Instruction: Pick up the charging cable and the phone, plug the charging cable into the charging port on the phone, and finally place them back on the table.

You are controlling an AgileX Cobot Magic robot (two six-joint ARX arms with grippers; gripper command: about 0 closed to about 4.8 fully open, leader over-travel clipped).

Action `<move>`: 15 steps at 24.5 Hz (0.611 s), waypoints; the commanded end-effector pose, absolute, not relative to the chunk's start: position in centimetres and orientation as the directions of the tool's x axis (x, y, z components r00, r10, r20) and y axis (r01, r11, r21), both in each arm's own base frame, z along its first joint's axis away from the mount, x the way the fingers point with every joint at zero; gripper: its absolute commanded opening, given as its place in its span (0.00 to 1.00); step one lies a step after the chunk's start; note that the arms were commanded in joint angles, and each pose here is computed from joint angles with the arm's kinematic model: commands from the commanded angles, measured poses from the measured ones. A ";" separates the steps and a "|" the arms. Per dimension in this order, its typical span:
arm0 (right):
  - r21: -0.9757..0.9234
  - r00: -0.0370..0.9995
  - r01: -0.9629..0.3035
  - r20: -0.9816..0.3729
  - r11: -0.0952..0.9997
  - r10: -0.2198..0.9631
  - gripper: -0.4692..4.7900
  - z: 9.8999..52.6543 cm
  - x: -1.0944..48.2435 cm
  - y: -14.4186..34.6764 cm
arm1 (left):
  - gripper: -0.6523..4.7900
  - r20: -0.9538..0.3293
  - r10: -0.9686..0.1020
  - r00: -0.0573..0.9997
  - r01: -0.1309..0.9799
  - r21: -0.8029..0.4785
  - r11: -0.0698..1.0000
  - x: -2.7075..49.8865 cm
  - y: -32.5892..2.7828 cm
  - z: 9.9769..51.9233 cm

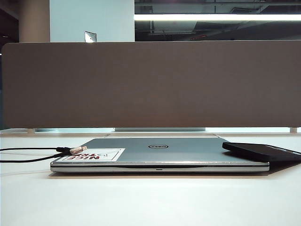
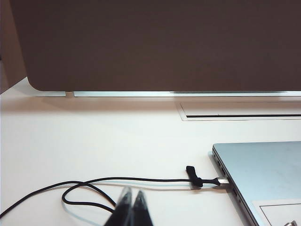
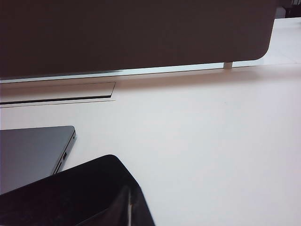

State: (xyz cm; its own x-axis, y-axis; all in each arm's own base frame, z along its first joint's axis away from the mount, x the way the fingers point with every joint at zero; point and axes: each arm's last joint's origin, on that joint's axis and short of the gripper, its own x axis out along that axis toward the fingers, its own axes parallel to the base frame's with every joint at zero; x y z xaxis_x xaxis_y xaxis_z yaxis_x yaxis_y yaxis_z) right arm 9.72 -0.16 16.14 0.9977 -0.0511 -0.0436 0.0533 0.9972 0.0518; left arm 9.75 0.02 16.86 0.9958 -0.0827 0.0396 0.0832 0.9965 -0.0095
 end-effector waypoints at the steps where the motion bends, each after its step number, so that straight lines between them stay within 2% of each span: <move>1: 0.054 0.999 0.048 -0.022 0.997 -0.047 0.13 16.3 9.7 -0.1 | 0.11 0.049 -0.083 0.995 0.083 -0.002 0.997 9.7 0.0 17.0; 6: 0.054 0.999 0.048 -0.021 0.997 -0.047 0.13 16.3 9.7 -0.1 | 0.11 0.050 -0.083 0.995 0.084 -0.010 0.996 9.7 0.0 17.0; 7: 0.056 0.999 0.041 -0.012 0.998 -0.041 0.08 16.5 9.7 -0.1 | 0.11 0.053 -0.083 0.995 0.085 -0.031 0.996 9.7 0.0 17.1; 9: 0.061 0.999 0.003 0.036 0.998 -0.005 0.08 18.1 9.4 0.0 | 0.11 0.084 -0.083 0.993 0.091 -0.091 0.992 9.7 0.0 17.6; 12: 0.107 0.995 -0.017 0.095 0.994 0.007 0.08 20.7 8.7 0.0 | 0.11 0.144 -0.083 0.986 0.097 -0.090 0.991 9.3 0.0 19.2; 15: 0.117 0.986 -0.128 0.121 0.985 0.114 0.08 23.6 8.1 0.3 | 0.11 0.175 -0.084 0.981 0.100 -0.086 0.991 9.1 0.0 21.4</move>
